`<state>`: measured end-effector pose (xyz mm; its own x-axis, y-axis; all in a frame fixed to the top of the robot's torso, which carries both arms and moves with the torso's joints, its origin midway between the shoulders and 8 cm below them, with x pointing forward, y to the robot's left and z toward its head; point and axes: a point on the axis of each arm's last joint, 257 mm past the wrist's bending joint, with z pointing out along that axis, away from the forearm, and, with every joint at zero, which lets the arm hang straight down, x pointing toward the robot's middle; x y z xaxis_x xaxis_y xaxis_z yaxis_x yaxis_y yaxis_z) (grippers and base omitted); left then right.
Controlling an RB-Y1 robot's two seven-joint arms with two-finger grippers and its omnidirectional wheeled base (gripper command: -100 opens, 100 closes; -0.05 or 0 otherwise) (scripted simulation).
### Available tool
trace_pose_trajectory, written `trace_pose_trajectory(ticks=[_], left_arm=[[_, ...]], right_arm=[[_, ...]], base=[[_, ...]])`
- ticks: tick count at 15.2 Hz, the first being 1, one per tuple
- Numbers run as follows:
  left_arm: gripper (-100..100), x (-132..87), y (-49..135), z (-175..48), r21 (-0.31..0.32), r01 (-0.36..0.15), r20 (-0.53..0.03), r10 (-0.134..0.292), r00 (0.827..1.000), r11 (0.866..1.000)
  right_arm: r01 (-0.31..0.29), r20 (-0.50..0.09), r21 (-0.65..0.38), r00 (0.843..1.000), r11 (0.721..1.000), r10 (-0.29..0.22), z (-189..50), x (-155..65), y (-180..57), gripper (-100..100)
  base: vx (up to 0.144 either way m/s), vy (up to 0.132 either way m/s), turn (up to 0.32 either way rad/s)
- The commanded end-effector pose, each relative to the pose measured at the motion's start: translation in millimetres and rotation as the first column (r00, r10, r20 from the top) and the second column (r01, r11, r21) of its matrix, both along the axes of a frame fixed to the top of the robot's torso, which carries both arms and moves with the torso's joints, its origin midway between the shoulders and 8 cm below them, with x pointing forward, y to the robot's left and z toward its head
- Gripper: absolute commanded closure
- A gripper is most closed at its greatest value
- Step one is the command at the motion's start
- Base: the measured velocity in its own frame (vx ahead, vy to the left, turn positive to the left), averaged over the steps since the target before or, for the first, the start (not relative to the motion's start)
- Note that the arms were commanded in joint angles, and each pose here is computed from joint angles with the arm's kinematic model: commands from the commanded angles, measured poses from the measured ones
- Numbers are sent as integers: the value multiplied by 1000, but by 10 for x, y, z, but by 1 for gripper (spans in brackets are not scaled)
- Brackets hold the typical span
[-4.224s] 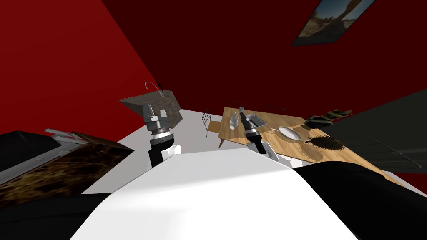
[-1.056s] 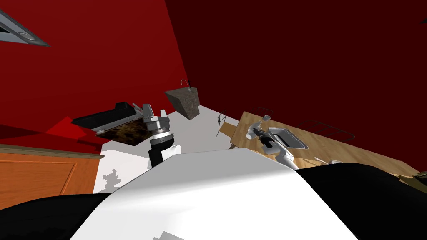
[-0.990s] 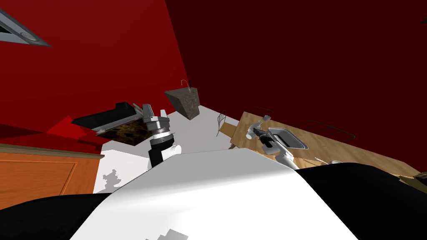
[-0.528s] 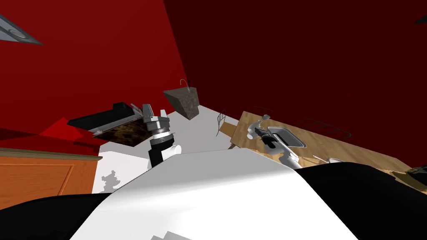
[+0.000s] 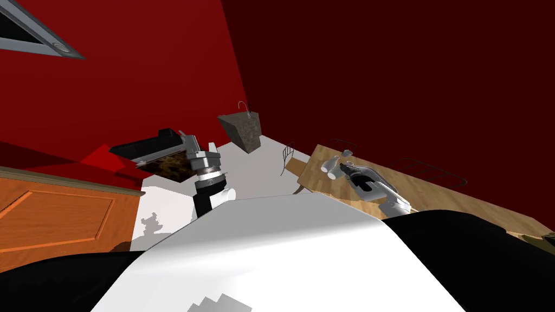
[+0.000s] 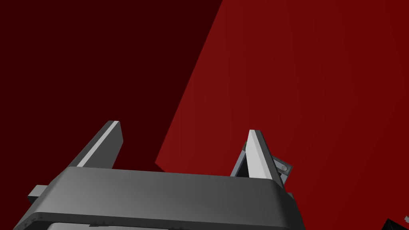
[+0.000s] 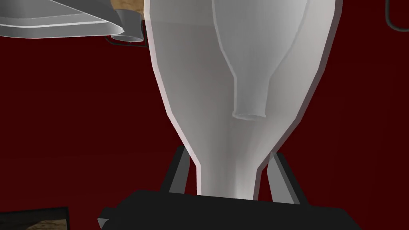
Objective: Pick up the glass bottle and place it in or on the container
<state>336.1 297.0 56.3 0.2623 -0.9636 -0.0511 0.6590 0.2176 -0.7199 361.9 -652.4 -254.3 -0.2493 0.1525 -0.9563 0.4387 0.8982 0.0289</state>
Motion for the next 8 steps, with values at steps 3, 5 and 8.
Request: trace_pose_trajectory(ticks=[3, 5, 8], left_arm=[[0, 0, 0, 0, 0, 0, 0, 0, 1000, 1000], [0, 0, 0, 0, 0, 0, 0, 0, 1000, 1000], [0, 0, 0, 0, 0, 0, 0, 0, 1000, 1000]], right_arm=[[28, 10, -1, 1000, 1000, -28, 268, -1, -211, 100], [36, 12, -3, 999, 999, -36, 360, -5, -276, 100], [53, 15, -4, 998, 999, -53, 543, -9, -395, 100]], base=[[-84, -76, 81], [-125, -86, 113], [-95, -85, 95]])
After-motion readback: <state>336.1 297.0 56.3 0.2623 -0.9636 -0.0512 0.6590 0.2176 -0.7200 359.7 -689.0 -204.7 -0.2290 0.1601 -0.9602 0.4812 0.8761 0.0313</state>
